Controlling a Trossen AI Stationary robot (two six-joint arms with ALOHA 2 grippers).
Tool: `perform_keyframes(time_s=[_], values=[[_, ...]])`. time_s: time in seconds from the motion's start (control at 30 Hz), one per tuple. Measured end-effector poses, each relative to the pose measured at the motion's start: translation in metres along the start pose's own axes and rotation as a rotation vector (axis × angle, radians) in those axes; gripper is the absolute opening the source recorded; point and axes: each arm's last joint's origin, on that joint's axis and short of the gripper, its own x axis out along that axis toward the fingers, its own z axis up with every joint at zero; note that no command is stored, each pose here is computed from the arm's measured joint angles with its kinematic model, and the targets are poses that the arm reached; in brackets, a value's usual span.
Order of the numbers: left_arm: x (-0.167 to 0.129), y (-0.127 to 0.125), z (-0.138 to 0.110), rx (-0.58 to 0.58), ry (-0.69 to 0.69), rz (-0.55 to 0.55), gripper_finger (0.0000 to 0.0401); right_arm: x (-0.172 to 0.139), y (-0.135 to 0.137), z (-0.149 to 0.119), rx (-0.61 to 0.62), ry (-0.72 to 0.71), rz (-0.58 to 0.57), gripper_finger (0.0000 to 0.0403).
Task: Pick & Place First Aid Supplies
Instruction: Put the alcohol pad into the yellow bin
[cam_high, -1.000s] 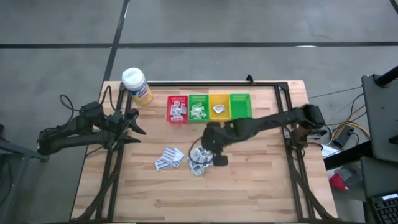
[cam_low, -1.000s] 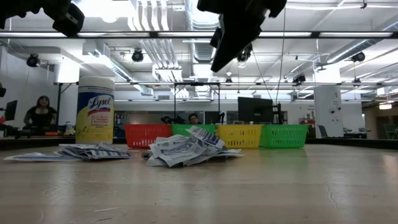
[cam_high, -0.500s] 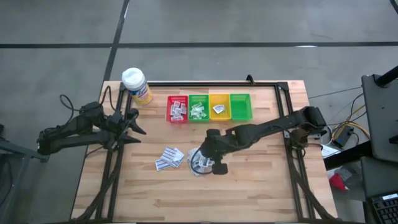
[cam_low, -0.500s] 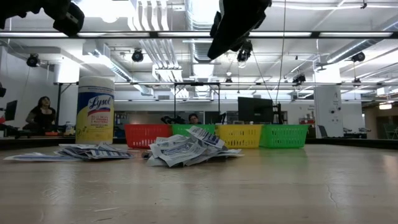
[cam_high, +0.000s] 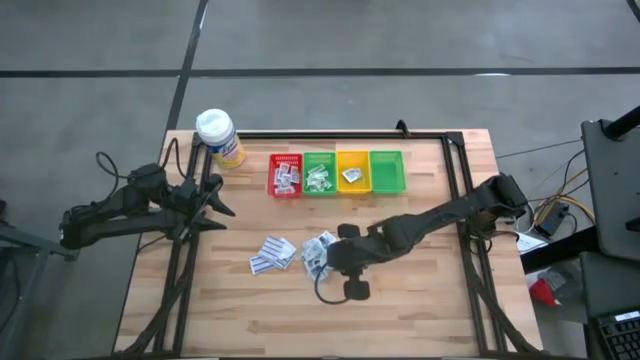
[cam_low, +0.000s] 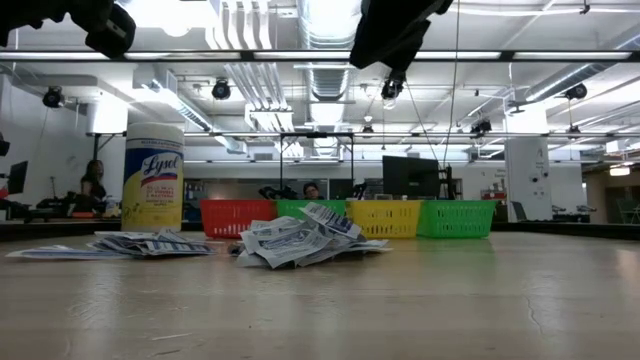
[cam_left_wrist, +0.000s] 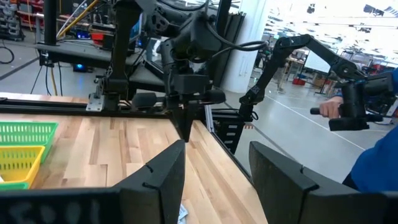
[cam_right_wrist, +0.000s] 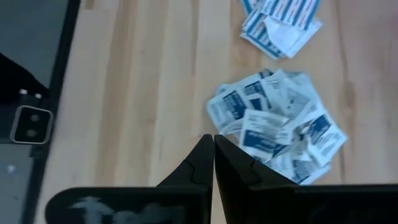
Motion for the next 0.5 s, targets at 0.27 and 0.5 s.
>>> perform_keyframes(time_s=[0.27,0.5], values=[[0.0,0.0,0.0,0.004,0.0,0.0,0.0175,0.005,0.014,-0.004,0.122,-0.011,-0.023,0.0013],[0.0,0.0,0.0,0.002,0.0,0.0,0.0175,0.035,0.026,0.001,0.086,0.035,-0.04,0.0013]])
